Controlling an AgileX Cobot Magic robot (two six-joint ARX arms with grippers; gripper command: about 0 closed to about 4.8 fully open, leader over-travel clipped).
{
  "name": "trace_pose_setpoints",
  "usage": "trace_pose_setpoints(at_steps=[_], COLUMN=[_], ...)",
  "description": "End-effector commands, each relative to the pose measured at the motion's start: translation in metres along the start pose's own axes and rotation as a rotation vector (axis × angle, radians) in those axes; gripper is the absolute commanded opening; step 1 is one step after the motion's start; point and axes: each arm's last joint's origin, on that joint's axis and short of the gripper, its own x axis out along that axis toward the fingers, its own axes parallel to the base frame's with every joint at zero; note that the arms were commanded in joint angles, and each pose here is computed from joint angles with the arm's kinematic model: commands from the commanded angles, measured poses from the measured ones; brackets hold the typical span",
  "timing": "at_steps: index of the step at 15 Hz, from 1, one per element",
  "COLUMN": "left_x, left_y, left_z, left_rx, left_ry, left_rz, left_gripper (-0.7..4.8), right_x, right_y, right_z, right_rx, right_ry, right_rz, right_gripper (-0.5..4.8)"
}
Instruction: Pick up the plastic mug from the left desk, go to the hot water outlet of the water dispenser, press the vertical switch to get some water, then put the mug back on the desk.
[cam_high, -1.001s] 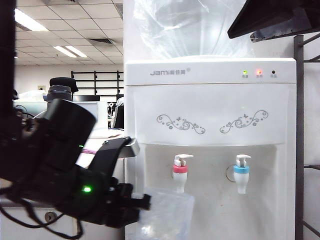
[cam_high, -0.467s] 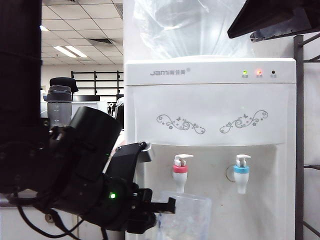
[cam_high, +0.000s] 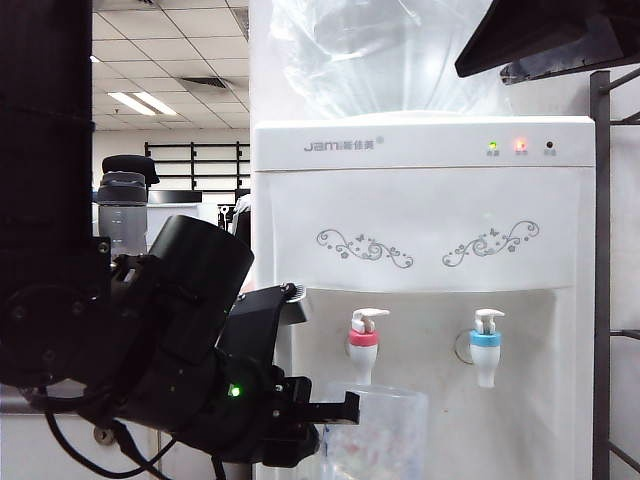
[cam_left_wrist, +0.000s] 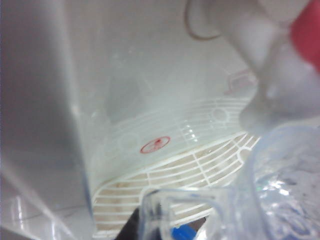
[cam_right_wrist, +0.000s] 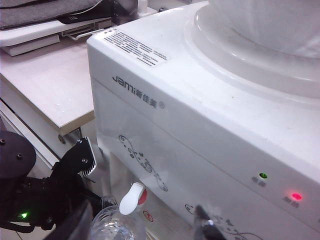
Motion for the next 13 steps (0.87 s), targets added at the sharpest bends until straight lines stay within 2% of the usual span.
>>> trace_pose_setpoints(at_steps=[1, 4, 9, 13], left_x=[0.0027, -0.0007, 0.0000, 0.0007], left_y=[-0.0017, -0.0095, -0.0082, -0.0064], left_z=[0.0042, 0.0103, 0.0065, 0.0102], left_rx=[-0.023, 0.000, -0.002, -0.010], left_ry=[-0.014, -0.116, -0.080, -0.117], left_rz=[0.004, -0.008, 0.026, 0.075], left_gripper=[-0.05, -0.05, -0.05, -0.05], right_x=[-0.0006, -0.0006, -0.0006, -0.0006], right_y=[-0.0002, -0.0002, -0.0002, -0.0002], right_z=[0.0039, 0.0039, 0.0039, 0.0039], right_rx=[-0.002, -0.002, -0.002, -0.002], right_ry=[-0.022, -0.022, -0.022, -0.022], right_rz=[-0.001, -0.001, -0.001, -0.001], right_gripper=[2.65, 2.65, 2.65, 2.65])
